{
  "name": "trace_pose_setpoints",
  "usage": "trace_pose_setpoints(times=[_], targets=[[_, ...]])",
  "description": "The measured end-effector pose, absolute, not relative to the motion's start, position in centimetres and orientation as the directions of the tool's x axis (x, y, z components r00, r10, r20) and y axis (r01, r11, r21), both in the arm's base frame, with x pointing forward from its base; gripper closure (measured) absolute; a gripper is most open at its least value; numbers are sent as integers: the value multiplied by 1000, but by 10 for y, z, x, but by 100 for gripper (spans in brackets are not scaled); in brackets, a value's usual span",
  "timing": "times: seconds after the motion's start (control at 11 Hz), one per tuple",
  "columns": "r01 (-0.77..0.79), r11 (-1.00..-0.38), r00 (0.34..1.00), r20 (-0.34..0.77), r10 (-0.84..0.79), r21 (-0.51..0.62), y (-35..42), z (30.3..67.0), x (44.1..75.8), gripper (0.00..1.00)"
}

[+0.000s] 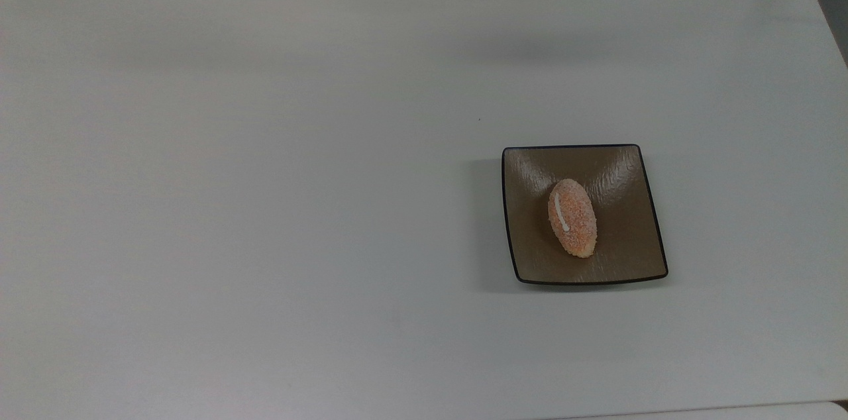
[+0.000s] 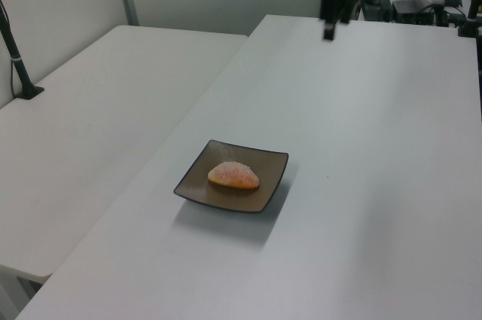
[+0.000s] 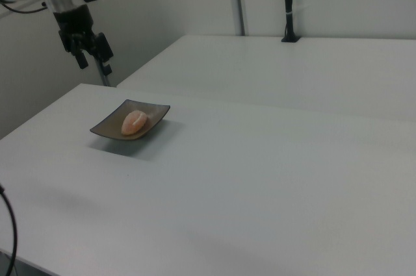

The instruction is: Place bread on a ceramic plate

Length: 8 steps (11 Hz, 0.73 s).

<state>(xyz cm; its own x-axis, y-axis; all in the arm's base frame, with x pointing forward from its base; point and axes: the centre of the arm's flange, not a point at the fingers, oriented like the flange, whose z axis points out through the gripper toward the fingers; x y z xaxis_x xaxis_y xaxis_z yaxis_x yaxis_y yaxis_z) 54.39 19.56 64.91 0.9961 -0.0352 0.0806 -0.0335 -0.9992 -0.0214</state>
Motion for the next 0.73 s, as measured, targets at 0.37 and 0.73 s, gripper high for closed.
trace_pose_setpoints(times=[0.37,0.73], targets=[[-2,-1000,1000,2,-2,-26,116,659,506,0],[138,-990,990,14,137,-32,66,653,513,0]])
